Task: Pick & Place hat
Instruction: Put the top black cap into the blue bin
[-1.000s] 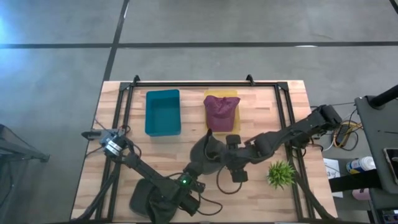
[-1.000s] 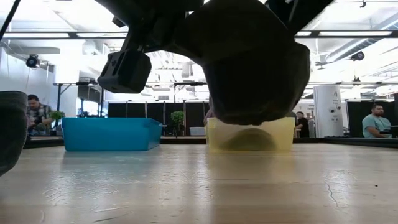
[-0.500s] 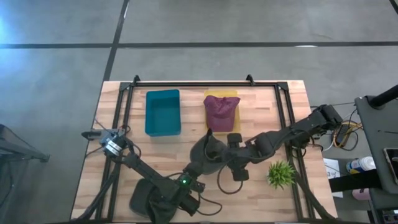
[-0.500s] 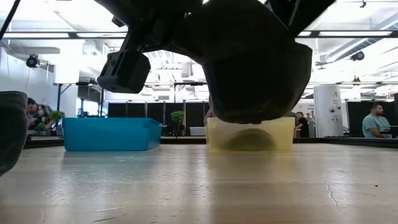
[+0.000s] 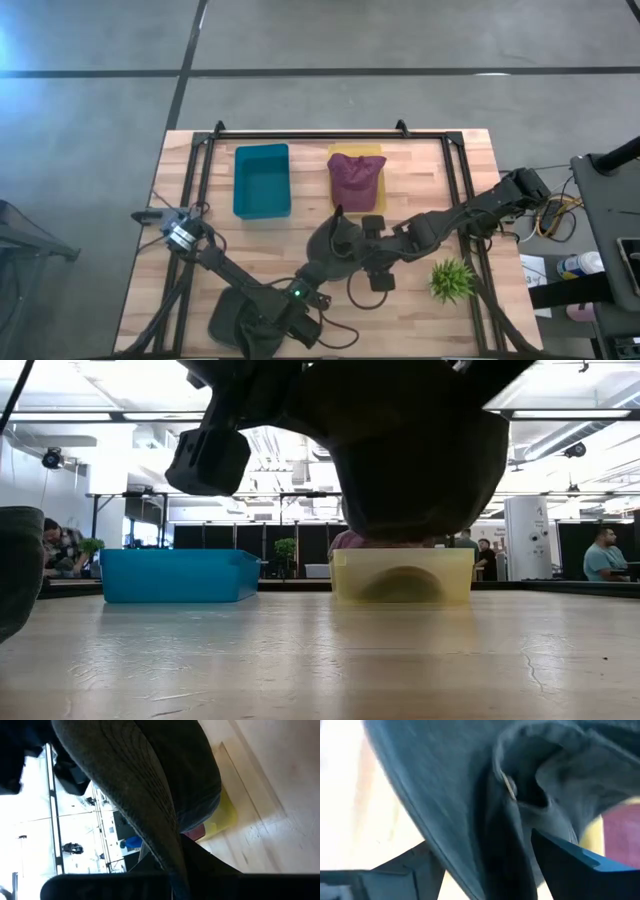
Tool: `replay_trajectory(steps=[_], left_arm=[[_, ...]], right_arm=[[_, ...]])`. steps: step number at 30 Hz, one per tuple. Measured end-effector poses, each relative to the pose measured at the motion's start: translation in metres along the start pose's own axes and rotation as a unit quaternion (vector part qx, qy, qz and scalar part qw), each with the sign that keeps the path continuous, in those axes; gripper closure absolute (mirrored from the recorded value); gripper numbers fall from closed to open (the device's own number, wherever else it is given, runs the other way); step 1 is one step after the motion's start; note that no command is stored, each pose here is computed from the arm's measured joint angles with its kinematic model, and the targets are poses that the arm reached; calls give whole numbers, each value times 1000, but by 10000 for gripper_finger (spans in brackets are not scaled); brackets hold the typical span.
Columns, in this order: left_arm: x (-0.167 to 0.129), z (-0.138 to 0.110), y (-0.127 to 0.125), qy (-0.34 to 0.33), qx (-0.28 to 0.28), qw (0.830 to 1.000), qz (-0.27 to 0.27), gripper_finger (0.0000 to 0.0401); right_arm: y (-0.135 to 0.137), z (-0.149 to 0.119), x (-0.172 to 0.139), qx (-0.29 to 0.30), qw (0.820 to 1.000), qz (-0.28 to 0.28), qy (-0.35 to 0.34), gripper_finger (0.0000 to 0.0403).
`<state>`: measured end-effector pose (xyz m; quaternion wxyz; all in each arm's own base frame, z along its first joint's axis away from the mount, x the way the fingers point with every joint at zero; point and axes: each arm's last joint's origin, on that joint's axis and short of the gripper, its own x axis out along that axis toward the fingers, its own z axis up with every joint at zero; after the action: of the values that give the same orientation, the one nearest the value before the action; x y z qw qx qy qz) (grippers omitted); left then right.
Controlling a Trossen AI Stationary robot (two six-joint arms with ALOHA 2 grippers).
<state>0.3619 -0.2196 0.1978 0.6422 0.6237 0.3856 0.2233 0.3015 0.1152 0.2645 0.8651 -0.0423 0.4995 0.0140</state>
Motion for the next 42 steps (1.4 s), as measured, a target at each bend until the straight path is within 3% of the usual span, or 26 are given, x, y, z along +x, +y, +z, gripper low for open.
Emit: replay_trajectory(steps=[6, 12, 19, 22, 30, 36, 40, 42], left_arm=[[7, 0, 1, 2, -13, 1000, -14, 387], [12, 2, 4, -2, -39, 999, -34, 387], [10, 7, 10, -19, -116, 989, -86, 387], [8, 8, 12, -22, -137, 986, -88, 375], [-5, 6, 24, -21, -160, 984, -77, 289], [-31, -10, 33, -22, -169, 984, -56, 271], [-55, -32, 50, -19, -272, 957, -97, 270], [-65, -46, 60, 2, -365, 919, -146, 270]], right_arm=[[3, 5, 2, 5, 1000, 21, -20, 188], [4, 3, 9, 2, 1000, 24, -3, 278], [4, 3, 12, -22, 1000, 14, 0, 371], [4, 3, 12, -22, 1000, 15, 0, 372], [2, 4, 11, -25, 1000, 10, -6, 372], [-2, 0, 11, -33, 999, 1, 19, 374], [-6, 1, 2, -13, 1000, 8, 6, 374], [-11, 5, -6, 13, 999, 31, -6, 374]])
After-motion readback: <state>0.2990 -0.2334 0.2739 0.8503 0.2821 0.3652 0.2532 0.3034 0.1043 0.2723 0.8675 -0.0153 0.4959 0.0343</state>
